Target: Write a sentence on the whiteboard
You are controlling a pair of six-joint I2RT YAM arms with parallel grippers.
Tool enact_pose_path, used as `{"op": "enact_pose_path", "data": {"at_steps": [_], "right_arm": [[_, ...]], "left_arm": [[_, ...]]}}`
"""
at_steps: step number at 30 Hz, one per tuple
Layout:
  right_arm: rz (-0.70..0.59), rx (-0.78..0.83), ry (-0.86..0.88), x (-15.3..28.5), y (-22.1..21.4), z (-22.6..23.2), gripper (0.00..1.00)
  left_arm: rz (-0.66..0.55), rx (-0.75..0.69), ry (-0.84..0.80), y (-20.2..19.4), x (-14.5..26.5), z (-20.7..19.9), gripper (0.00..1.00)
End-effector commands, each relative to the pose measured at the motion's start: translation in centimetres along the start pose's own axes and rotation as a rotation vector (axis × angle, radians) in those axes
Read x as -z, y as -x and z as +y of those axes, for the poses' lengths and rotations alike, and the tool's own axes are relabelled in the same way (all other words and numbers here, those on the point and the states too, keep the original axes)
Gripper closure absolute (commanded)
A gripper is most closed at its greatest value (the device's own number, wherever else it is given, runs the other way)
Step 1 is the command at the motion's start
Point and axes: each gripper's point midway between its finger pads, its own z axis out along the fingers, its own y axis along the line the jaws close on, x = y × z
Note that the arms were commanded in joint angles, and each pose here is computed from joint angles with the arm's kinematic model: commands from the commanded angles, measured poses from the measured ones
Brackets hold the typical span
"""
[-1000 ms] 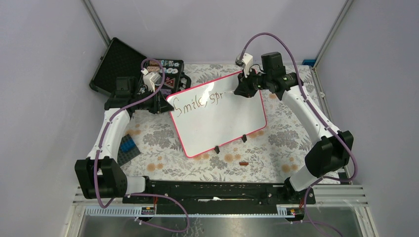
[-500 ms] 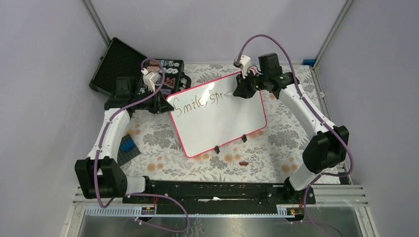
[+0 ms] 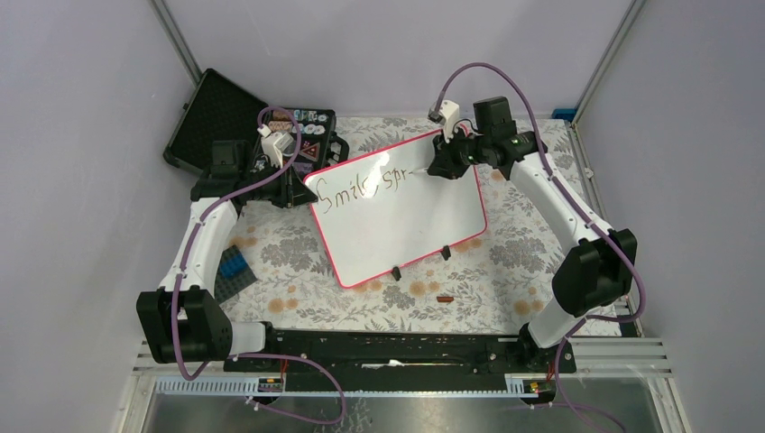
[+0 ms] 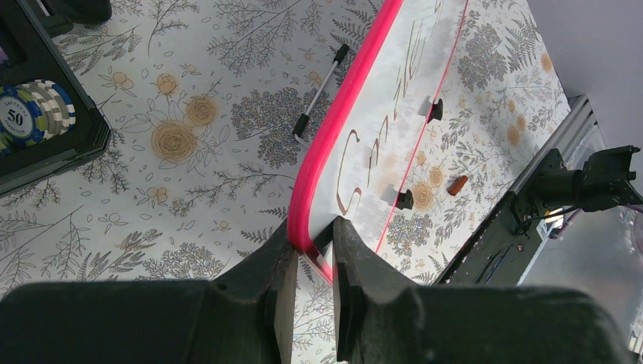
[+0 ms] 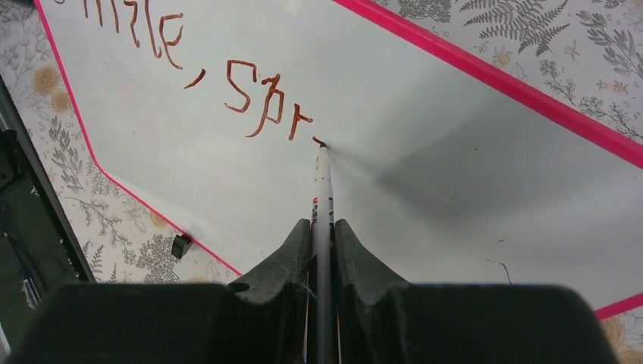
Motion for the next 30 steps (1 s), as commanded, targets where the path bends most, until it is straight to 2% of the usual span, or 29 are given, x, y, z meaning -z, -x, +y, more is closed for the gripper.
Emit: {"op": "enact_pose_path", "data": {"at_steps": [1,12,30], "right_arm": [[-0.021,0.026,-0.064,1.3,1.1,-1.8,1.0],[-0.051,0.015,-0.042,1.3,2.3,-1.7,1.0],[-0.027,0.027,0.003,0.0,1.8,0.0,1.0]], "left_arm": [[-0.041,-0.115,0.063,1.4,0.2,0.9,1.0],[-0.038,-0.112,0.059,1.4,0.1,1.0,1.0],[-0.041,-0.115,0.06,1.5,0.1,0.9,1.0]]}}
